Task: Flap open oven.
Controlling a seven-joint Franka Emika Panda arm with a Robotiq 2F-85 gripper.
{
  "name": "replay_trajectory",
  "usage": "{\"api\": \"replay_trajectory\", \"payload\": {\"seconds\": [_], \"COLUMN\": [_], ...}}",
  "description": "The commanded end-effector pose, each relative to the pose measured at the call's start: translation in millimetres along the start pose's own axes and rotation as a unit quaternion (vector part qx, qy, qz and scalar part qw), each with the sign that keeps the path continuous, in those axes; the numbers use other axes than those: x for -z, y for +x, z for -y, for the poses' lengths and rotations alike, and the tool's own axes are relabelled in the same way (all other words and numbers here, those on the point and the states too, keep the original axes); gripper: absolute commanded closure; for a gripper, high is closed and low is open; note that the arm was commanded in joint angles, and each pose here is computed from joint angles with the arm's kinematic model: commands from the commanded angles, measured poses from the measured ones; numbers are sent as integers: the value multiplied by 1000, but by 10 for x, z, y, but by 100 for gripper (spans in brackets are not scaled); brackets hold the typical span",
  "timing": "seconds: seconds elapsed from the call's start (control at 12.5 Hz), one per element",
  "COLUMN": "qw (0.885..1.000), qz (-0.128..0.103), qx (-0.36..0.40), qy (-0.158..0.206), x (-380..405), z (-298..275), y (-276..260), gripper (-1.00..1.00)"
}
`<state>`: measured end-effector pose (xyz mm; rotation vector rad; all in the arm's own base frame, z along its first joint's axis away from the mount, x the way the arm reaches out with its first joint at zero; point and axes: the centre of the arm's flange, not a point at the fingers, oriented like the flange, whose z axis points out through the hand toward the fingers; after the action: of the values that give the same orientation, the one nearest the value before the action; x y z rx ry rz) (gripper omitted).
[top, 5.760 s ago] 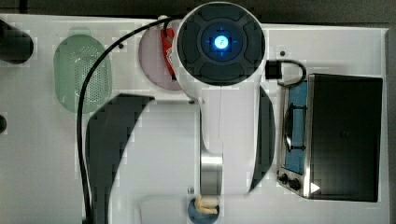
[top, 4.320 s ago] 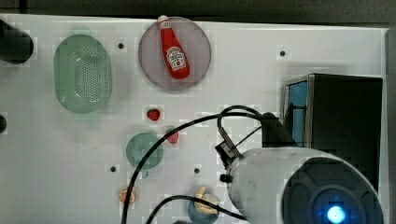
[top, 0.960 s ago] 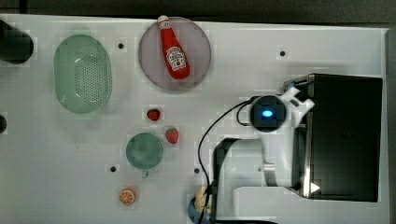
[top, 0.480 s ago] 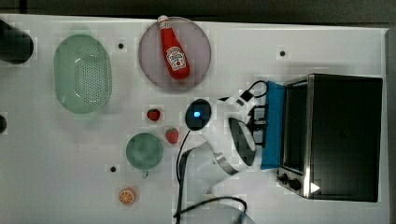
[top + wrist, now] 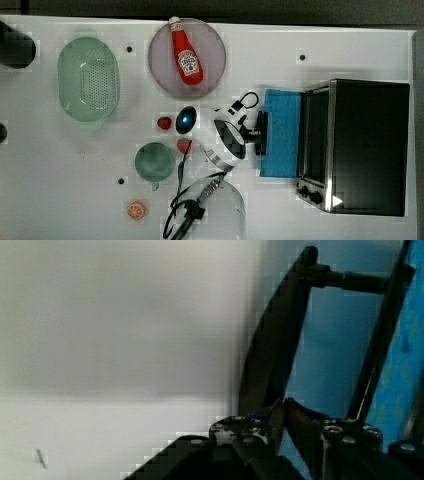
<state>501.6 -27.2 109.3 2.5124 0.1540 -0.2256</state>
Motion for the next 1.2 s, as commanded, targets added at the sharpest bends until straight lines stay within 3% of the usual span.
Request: {"api": "replay_trajectory", "payload": {"seconds": [0.08,0.24,0.4,0.64,0.88,0.96,1.2], "qw": [998,994,976,924,862,853,854], "qz": [-32,-48,-51,-57,9,29,40], "qx": [-51,-92,-185,-320,-413,-421,-419], "qy": [10,36,99,204,293,306,305], "x": [204,480,912,1647,2330,2600,3410], "z": [-147,-301,-620,-1253,-1866,-2054,-2639], "y": [163,235,269,227,-38,-154,-490], "gripper": [65,65,65,65,65,65,65]}}
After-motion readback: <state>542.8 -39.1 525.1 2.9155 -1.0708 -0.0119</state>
